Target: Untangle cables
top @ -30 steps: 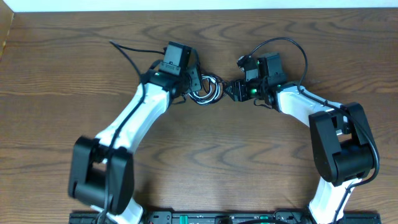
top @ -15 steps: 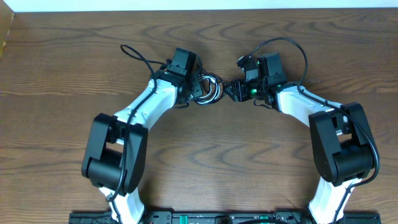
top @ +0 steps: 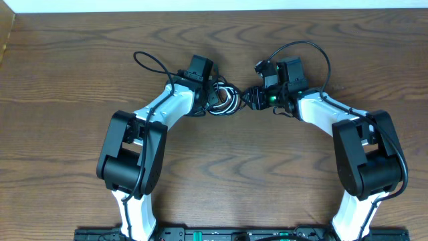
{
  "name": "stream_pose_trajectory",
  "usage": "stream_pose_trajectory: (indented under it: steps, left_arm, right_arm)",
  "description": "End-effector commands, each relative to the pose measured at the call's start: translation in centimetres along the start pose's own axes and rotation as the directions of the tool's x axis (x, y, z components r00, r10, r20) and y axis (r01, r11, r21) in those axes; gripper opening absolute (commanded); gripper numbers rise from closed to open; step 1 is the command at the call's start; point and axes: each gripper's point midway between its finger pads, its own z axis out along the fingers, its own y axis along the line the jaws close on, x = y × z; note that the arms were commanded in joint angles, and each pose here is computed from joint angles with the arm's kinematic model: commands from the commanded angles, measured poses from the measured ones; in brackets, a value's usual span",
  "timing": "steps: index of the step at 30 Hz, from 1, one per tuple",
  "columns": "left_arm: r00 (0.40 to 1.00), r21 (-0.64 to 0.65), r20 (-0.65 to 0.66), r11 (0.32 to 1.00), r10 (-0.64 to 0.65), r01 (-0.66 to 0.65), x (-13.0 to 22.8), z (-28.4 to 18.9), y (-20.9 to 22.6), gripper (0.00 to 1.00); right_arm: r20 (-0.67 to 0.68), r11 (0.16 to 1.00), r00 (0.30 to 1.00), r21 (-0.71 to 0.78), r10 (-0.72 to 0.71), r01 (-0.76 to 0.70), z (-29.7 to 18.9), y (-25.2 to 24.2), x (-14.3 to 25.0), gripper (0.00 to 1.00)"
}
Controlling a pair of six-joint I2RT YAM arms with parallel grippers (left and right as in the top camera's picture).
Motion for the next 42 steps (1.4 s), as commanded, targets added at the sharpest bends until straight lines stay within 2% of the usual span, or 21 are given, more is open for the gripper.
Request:
stream_pose_trajectory:
  steps: [1, 5, 8, 16, 21, 25, 30, 32, 34, 36, 39, 42]
  left_arm:
    - [1.0, -0.045, -0.027, 0.999, 0.001, -0.002, 0.9, 1.5, 1.2, 0.08]
    - [0.994, 0.042, 0.012, 0.993, 0.108, -0.108, -0.2, -1.4, -1.0, 0.08]
    - [0.974, 0.12, 0.138, 0.973, 0.18, -0.197, -2.2, -6.9, -3.3, 0.07]
    - [0.911, 0.248, 0.374, 0.927, 0.175, -0.28, -4.7, -17.9, -6.3, 0.07]
    - [0.9, 0.272, 0.408, 0.92, 0.156, -0.282, -4.9, -19.7, -6.6, 0.07]
    - [0.904, 0.305, 0.415, 0.92, 0.105, -0.246, -5.3, -20.0, -7.0, 0.07]
    - [0.904, 0.331, 0.412, 0.905, 0.116, -0.267, -5.1, -20.2, -7.7, 0.07]
    - [0.9, 0.348, 0.404, 0.883, 0.164, -0.316, -4.5, -20.3, -8.2, 0.07]
    - [0.9, 0.374, 0.387, 0.858, 0.201, -0.352, -3.7, -20.3, -8.7, 0.07]
    - [0.894, 0.404, 0.374, 0.825, 0.246, -0.395, -2.9, -20.4, -9.3, 0.07]
    - [0.889, 0.452, 0.356, 0.78, 0.288, -0.434, -1.9, -20.7, -10.1, 0.07]
    - [0.892, 0.495, 0.334, 0.749, 0.303, -0.44, -1.0, -21.0, -10.7, 0.08]
  right_arm:
    - [-0.002, 1.0, 1.0, -0.009, -0.019, 0.019, 0.1, 0.3, 0.1, 0.54]
    - [0.019, 0.999, 1.0, -0.028, -0.024, 0.025, -0.6, 0.7, -0.8, 0.53]
    - [0.083, 0.995, 0.995, -0.081, -0.049, 0.056, -3.1, 2.4, -3.0, 0.53]
    - [0.249, 0.978, 0.958, -0.117, -0.139, 0.172, -10.0, 7.6, -7.6, 0.56]
    - [0.316, 0.969, 0.933, -0.12, -0.17, 0.217, -12.9, 9.8, -9.0, 0.56]
    - [0.307, 0.97, 0.942, -0.151, -0.137, 0.19, -12.8, 10.7, -8.8, 0.56]
    - [0.313, 0.962, 0.937, -0.167, -0.154, 0.214, -12.4, 11.8, -8.7, 0.53]
    - [0.338, 0.963, 0.93, -0.167, -0.144, 0.21, -12.6, 12.0, -9.4, 0.5]
    - [0.371, 0.966, 0.92, -0.167, -0.124, 0.198, -13.0, 12.1, -10.3, 0.42]
    - [0.402, 0.972, 0.91, -0.152, -0.105, 0.179, -13.3, 11.9, -11.1, 0.24]
    - [0.423, 0.986, 0.903, -0.109, -0.071, 0.128, -13.3, 11.0, -11.8, 0.05]
    - [0.426, 0.987, 0.902, -0.101, -0.067, 0.121, -13.3, 10.8, -11.9, 0.01]
